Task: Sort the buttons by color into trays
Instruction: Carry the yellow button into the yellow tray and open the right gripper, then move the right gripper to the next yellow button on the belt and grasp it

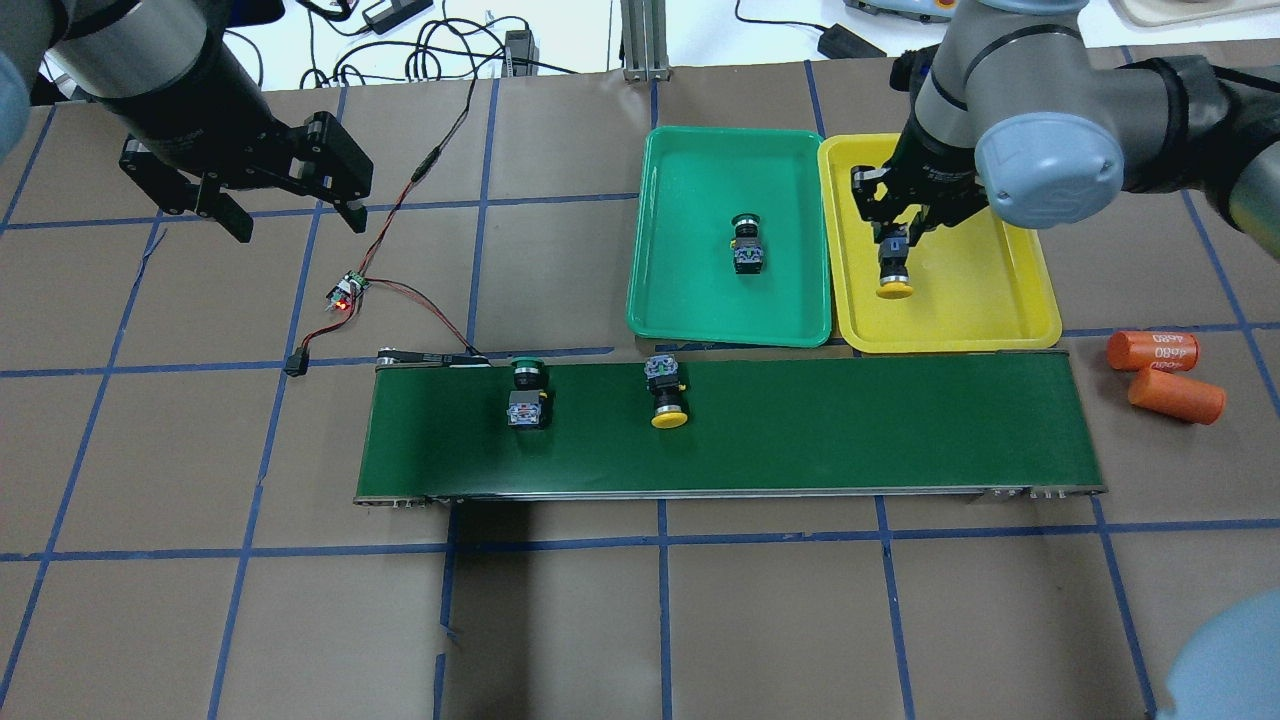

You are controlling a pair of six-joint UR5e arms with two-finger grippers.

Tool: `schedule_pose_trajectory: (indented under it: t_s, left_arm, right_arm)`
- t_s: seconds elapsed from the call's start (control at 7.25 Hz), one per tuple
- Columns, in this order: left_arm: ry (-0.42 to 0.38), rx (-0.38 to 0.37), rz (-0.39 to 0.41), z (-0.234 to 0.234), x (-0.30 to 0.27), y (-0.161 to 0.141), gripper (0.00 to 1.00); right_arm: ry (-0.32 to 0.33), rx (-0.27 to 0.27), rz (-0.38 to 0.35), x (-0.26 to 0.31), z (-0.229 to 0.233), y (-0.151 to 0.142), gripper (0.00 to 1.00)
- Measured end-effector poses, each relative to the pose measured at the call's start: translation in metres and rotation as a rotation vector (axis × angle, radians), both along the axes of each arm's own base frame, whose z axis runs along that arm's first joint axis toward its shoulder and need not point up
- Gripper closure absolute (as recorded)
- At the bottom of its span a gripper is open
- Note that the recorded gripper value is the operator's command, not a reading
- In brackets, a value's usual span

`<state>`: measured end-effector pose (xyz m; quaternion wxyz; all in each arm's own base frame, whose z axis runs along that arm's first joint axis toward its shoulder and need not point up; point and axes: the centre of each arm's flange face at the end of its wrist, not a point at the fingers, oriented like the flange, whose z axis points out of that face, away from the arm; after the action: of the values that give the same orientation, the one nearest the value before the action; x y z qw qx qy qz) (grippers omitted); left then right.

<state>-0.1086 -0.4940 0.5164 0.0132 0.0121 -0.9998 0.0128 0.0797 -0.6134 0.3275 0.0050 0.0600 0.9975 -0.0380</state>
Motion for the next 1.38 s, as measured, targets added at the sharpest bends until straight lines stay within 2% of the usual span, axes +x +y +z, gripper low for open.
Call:
schedule_pose_trajectory:
  t_s: [0.14,0.41,0.69,0.97,1.1,1.24,1.38]
  left_arm:
    - [-0.003,-0.004,-0.001,0.002,0.000,0.001,0.00]
    - [-0.002,0.001,-0.008,0.001,-0.001,0.007,0.00]
    - [0.001,0.004,0.004,-0.002,-0.002,0.007,0.00]
    - [0.002,0.015,0.014,-0.010,-0.003,0.018,0.00]
    - [-0.001,-0.014,0.003,-0.001,-0.003,0.027,0.00]
    - [-0.003,-0.064,0.000,0.009,-0.001,0.031,0.00]
    - [-0.005,-0.122,0.002,0.014,0.001,0.030,0.00]
  right_arm:
    - [0.012,-0.017,0.007,-0.033,-0.013,-0.020,0.04]
    - [0.027,-0.015,-0.005,-0.063,-0.029,-0.034,0.00]
    - [0.027,0.004,-0.021,-0.064,-0.006,-0.020,0.00]
    - [0.018,0.040,-0.021,-0.052,0.058,0.025,0.00]
    - [0.011,0.056,-0.009,-0.038,0.090,0.057,0.00]
    - [0.005,0.090,0.012,-0.020,0.100,0.087,0.00]
    - [0.001,0.128,0.030,-0.007,0.091,0.108,0.00]
